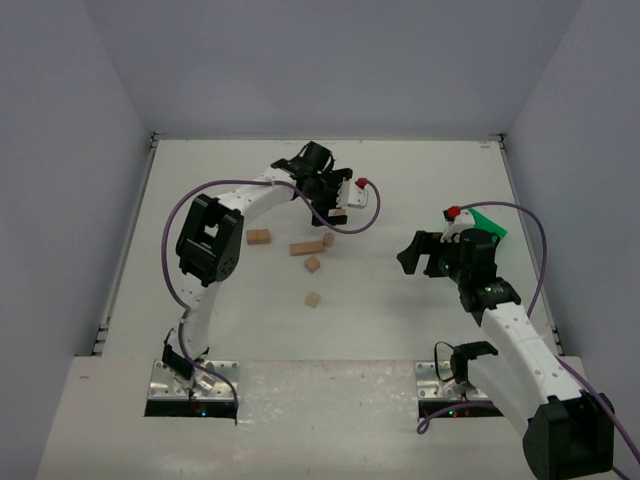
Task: Build the wood block tower
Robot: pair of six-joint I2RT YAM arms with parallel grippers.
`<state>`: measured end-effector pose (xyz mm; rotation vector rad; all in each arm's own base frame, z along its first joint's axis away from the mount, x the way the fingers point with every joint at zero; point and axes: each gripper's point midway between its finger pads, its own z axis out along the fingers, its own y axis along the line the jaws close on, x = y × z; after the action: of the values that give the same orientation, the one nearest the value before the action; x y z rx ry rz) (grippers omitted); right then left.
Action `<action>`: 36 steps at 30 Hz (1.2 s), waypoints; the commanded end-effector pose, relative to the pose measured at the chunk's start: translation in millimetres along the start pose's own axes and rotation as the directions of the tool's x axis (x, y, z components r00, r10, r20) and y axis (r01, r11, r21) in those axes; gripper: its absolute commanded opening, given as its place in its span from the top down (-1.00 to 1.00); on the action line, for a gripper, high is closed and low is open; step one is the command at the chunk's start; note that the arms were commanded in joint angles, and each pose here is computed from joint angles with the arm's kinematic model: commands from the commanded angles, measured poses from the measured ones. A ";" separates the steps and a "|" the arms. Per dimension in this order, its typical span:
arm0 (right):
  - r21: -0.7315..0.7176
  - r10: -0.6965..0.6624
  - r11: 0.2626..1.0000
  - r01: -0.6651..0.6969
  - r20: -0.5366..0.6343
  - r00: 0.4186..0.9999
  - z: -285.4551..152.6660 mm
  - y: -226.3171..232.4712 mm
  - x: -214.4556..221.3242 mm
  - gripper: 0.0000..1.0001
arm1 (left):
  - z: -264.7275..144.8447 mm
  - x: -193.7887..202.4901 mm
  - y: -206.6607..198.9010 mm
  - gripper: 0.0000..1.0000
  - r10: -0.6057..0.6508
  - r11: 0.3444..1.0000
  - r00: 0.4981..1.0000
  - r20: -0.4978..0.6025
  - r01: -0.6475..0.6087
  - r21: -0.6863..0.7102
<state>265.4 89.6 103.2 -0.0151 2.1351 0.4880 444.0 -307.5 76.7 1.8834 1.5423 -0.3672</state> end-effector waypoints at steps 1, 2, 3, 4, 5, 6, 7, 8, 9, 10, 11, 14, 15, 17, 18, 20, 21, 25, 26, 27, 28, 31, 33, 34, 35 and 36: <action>-0.015 -0.008 1.000 0.009 0.036 0.999 2.3 3.5 -11.0 -0.97 | 2.0 -5.5 19.0 -0.77 0.125 0.991 0.992 0.004 -0.124 -0.047; -0.015 -0.008 1.000 0.009 0.036 0.999 2.5 3.5 -11.2 -0.97 | 4.0 -4.1 19.6 -0.75 0.127 0.991 0.992 0.002 -0.127 -0.049; -0.014 -0.008 1.000 0.008 0.034 0.999 2.6 3.3 -10.7 -0.97 | 6.8 -2.2 19.5 -0.74 0.129 0.990 0.992 0.002 -0.129 -0.049; -0.013 -0.007 1.000 0.007 0.033 0.999 2.7 3.1 -10.7 -0.97 | 9.8 0.0 19.3 -0.74 0.130 0.990 0.992 0.000 -0.130 -0.049; -0.013 -0.006 1.000 0.006 0.033 0.999 2.8 3.2 -10.9 -0.97 | 11.9 0.4 21.4 -0.73 0.127 0.990 0.992 0.002 -0.126 -0.057; -0.013 -0.006 1.000 0.006 0.033 0.999 2.9 3.1 -10.6 -0.97 | 14.8 0.1 25.2 -0.72 0.120 0.990 0.993 0.008 -0.119 -0.074; -0.012 -0.004 1.000 0.005 0.031 1.000 3.1 2.9 -9.9 -0.97 | 16.6 0.4 26.7 -0.68 0.119 0.990 0.993 0.010 -0.118 -0.080; -0.012 -0.003 1.000 0.004 0.029 1.000 3.4 2.6 -9.2 -0.97 | 18.5 0.8 27.9 -0.63 0.119 0.990 0.993 0.012 -0.117 -0.084; -0.010 -0.003 1.000 0.003 0.028 1.000 3.4 2.3 -8.8 -0.97 | 20.3 1.5 28.3 -0.58 0.120 0.989 0.993 0.013 -0.119 -0.084; -0.009 -0.002 1.000 0.003 0.028 1.000 3.4 1.9 -8.7 -0.97 | 20.9 1.4 28.6 -0.56 0.123 0.989 0.992 0.015 -0.121 -0.085; -0.006 -0.001 1.000 0.002 0.028 1.000 3.5 1.6 -8.8 -0.97 | 22.5 2.2 28.6 -0.55 0.125 0.989 0.992 0.015 -0.123 -0.084; 0.002 0.000 1.000 0.000 0.025 1.000 2.7 0.3 -7.5 -0.97 | 28.7 4.3 24.9 -0.46 0.125 0.990 0.992 0.014 -0.123 -0.071; 0.003 0.001 1.000 -0.001 0.026 1.000 2.5 0.0 -7.3 -0.97 | 31.5 4.3 22.1 -0.43 0.119 0.991 0.993 0.018 -0.117 -0.063; 0.005 0.001 1.000 -0.001 0.033 0.999 2.1 -0.8 -7.1 -0.97 | 33.9 4.2 20.0 -0.39 0.115 0.992 0.993 0.026 -0.114 -0.055; 0.005 -0.001 1.000 0.001 0.040 0.999 1.8 -0.6 -8.5 -0.97 | 35.8 4.1 19.1 -0.36 0.117 0.992 0.993 0.030 -0.115 -0.052; 0.006 0.000 1.000 0.000 0.040 0.999 2.1 -0.8 -8.0 -0.97 | 37.6 3.0 18.4 -0.27 0.118 0.992 0.992 0.036 -0.116 -0.051; 0.009 0.002 1.000 -0.002 0.037 0.999 2.4 -1.4 -7.6 -0.97 | 37.9 1.8 18.6 -0.23 0.119 0.992 0.992 0.040 -0.117 -0.052; 0.017 0.005 1.000 -0.005 0.030 1.000 2.7 -2.7 -6.6 -0.97 | 39.1 1.1 17.2 -0.21 0.122 0.992 0.992 0.045 -0.120 -0.049; 0.021 0.004 1.000 -0.005 0.032 0.999 2.6 -3.3 -7.4 -0.97 | 40.8 1.2 14.1 -0.21 0.124 0.992 0.991 0.047 -0.122 -0.041; 0.022 0.005 1.000 -0.005 0.033 0.999 2.4 -3.5 -7.7 -0.97 | 42.0 2.2 12.6 -0.21 0.127 0.991 0.991 0.042 -0.125 -0.037; 0.022 0.005 1.000 -0.006 0.032 0.999 2.4 -3.6 -7.1 -0.97 | 43.2 3.3 10.5 -0.21 0.130 0.991 0.991 0.036 -0.129 -0.033; 0.022 0.004 1.000 -0.005 0.037 0.999 1.7 -3.2 -8.1 -0.97 | 47.2 8.8 4.6 -0.21 0.140 0.990 0.990 0.015 -0.140 -0.020; 0.022 0.004 1.000 -0.005 0.038 0.999 1.7 -3.3 -8.0 -0.97 | 48.0 11.2 3.4 -0.18 0.137 0.990 0.991 0.008 -0.137 -0.018; 0.023 0.004 1.000 -0.005 0.039 0.999 1.7 -3.6 -8.5 -0.97 | 48.3 11.4 2.7 -0.15 0.135 0.991 0.991 0.009 -0.135 -0.016; 0.025 0.005 1.000 -0.006 0.038 0.999 1.9 -3.8 -8.3 -0.97 | 48.6 10.8 2.4 -0.12 0.137 0.990 0.991 0.010 -0.137 -0.015; 0.030 0.006 1.000 -0.007 0.035 0.999 2.3 -4.8 -7.5 -0.97 | 49.0 10.5 1.5 -0.11 0.136 0.991 0.991 0.013 -0.135 -0.012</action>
<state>265.7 85.9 97.5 0.0060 2.1525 0.4652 460.5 -322.0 38.4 1.9434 1.4484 -0.2868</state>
